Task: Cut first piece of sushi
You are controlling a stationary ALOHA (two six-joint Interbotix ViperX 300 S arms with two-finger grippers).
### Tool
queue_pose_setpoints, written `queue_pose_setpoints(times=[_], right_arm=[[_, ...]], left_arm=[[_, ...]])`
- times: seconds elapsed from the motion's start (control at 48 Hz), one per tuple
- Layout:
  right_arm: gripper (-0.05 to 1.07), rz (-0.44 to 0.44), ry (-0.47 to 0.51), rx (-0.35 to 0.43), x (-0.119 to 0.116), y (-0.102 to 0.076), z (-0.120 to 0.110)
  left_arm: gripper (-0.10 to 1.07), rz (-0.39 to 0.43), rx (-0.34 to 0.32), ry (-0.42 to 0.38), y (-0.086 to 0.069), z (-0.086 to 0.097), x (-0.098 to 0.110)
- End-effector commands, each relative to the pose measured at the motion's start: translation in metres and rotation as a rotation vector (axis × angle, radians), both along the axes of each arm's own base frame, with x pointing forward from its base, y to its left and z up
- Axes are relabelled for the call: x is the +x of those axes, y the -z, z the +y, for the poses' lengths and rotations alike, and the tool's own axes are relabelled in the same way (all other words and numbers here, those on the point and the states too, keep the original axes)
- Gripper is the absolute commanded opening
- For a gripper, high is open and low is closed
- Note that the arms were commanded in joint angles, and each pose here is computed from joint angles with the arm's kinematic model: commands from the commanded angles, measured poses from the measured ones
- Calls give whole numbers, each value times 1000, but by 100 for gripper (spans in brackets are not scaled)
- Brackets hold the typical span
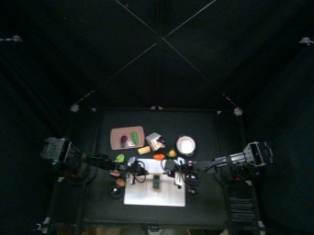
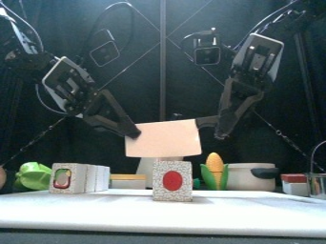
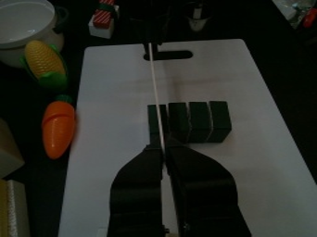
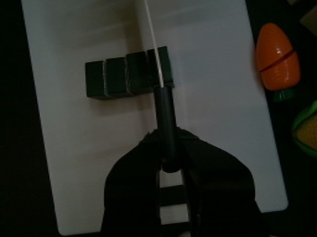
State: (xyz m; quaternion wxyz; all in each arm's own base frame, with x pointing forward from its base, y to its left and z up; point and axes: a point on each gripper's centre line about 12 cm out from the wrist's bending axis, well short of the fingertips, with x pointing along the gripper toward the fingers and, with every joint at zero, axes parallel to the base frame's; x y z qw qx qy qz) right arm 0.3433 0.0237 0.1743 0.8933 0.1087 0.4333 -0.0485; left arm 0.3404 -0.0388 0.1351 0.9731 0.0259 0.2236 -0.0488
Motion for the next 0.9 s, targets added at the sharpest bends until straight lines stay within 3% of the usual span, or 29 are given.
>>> queue_pose_setpoints(times=[0.0, 0.5, 0.875], right_arm=[[31, -32, -3, 5, 4, -10, 2], [31, 20, -33, 0, 7, 8, 13], [31, 36, -28, -4, 7, 10, 11]], left_arm=[[35, -38, -6, 10, -11, -5, 8], [35, -4, -3, 22, -7, -8, 6], [35, 5, -2, 22, -3, -9, 7]])
